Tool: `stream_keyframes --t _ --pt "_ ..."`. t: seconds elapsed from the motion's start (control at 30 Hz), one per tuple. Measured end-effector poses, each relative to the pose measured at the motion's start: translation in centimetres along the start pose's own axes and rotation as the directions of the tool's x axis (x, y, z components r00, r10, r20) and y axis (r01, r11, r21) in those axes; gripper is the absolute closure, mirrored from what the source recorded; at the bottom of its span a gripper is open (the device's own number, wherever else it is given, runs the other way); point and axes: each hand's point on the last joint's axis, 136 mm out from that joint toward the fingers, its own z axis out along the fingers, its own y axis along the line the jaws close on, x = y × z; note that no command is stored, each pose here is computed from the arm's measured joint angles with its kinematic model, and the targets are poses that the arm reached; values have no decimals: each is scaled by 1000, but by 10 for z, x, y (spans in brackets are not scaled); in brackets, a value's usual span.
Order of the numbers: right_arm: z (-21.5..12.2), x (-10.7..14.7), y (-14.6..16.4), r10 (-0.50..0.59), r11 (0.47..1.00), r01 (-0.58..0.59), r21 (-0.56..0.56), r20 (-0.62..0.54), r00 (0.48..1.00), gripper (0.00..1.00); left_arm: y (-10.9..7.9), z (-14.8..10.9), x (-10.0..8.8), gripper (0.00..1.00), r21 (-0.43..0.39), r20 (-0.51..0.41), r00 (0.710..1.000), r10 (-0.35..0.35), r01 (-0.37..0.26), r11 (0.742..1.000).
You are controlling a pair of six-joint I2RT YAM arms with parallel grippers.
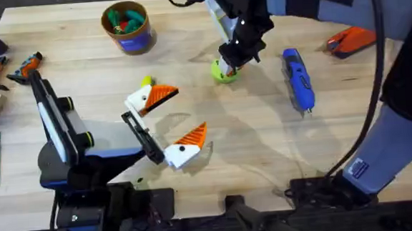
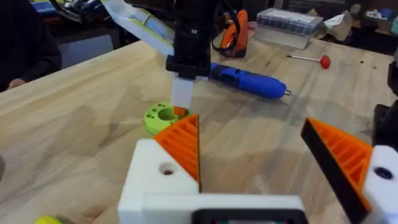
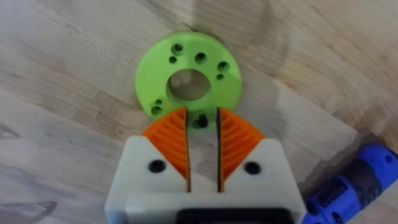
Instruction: Pick up the gripper from the table and insert it into the empty holder that is missing its gripper. Then pick up a screw, insert it into the mounting hole, and use the screwdriver to tighten it. Finally, clean up the table by picking up the vegetable and placing it into the bucket.
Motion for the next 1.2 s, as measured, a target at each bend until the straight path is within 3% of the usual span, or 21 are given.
stream_keyframes --t 0.1,0.5,0.67,1.2 --pt "0 0 0 0 1000 0 0 0 1000 851 0 0 0 15 0 0 1000 0 0 1000" --pt "0 1 0 0 1000 0 0 -2 1000 910 0 0 0 15 0 0 1000 0 0 1000" --pt "0 1 0 1 1000 -1 0 -3 1000 989 0 0 0 15 0 0 1000 0 0 1000" --pt "-3 3 0 0 1000 0 0 -16 1000 995 0 0 0 15 0 0 1000 0 0 1000"
